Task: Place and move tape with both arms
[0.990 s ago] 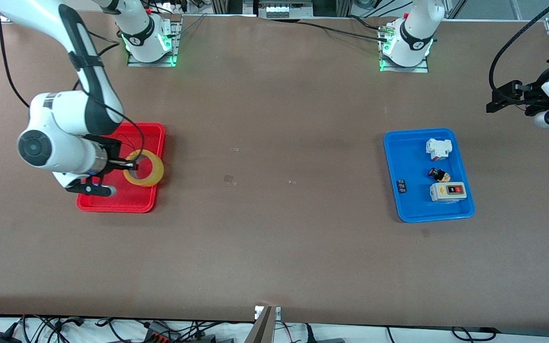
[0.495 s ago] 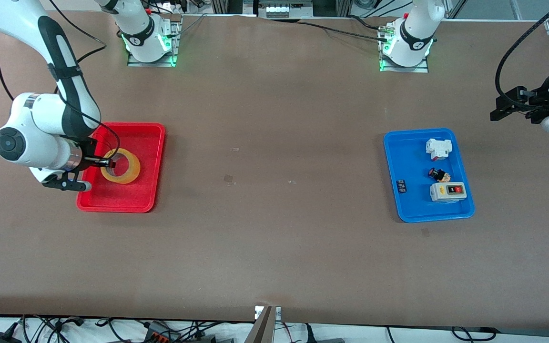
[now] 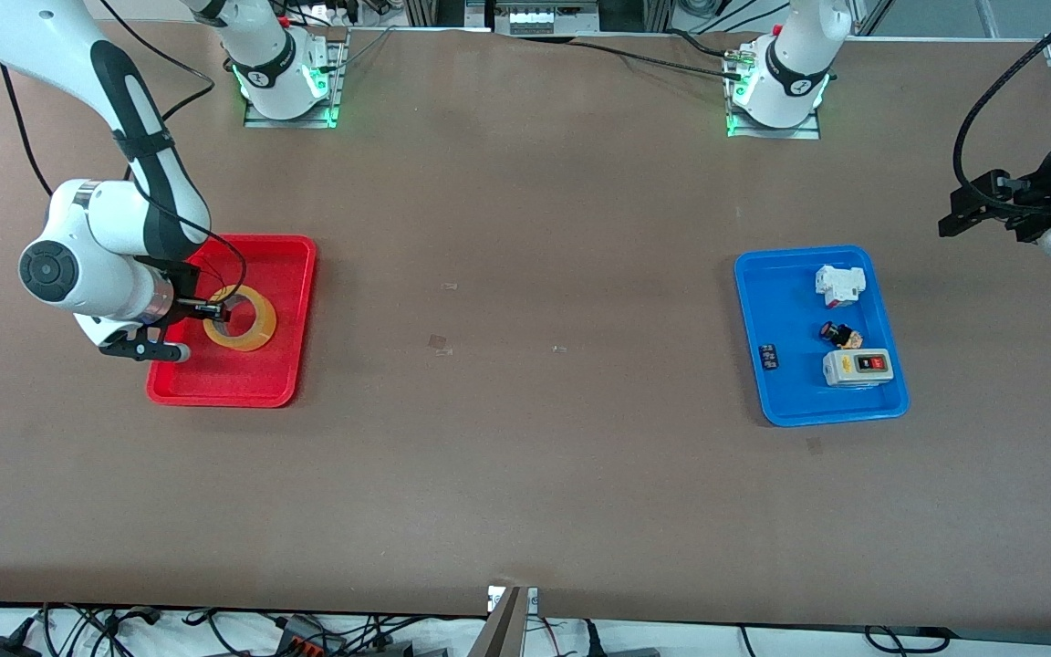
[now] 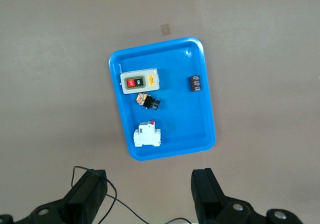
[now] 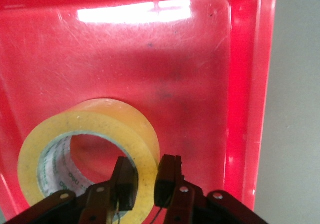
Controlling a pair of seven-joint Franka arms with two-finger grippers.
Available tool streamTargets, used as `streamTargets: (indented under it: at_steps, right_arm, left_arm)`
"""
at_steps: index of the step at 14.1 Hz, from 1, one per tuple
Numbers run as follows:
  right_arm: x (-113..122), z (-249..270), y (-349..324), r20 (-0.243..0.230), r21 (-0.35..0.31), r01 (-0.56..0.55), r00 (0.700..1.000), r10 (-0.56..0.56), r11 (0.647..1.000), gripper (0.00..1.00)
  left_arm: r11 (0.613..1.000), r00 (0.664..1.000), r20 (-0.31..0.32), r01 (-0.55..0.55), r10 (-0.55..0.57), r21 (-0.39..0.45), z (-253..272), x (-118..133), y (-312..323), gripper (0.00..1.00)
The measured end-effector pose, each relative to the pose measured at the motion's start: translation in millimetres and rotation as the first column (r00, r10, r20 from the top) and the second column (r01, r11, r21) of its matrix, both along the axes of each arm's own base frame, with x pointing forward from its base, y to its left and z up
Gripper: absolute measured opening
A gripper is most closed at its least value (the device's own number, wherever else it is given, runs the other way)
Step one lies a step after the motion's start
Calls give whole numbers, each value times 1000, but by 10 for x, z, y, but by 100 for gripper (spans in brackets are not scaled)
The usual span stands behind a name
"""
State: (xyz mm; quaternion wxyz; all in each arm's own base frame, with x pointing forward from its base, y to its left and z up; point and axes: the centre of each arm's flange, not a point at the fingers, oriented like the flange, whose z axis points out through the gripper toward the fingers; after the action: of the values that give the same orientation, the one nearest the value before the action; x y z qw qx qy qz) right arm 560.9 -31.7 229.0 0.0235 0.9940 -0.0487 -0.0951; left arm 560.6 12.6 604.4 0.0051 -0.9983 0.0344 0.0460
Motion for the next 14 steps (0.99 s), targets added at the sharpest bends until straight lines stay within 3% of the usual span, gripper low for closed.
streamTargets:
  at_steps: [3,5,6,11,14]
  right_arm:
    - [44,81,-4,20,-7,-8,1000,8,1000,65]
    - [137,360,17,45,-8,-14,999,14,1000,92]
    - [203,593,45,44,-7,-20,999,20,1000,100]
    - [549,2537,316,31,-9,-56,998,56,998,100]
    - [551,3358,444,73,-12,-69,995,70,998,100]
  left_arm:
    - [1000,1000,-6,-3,3,-2,-60,37,9,100]
    - [1000,1000,-11,-5,5,-3,-91,52,18,100]
    - [1000,1000,-11,-6,6,-3,-95,55,21,100]
    - [1000,1000,-8,-11,11,-2,-77,50,48,100]
    - [1000,1000,2,-20,20,-2,-8,10,100,100]
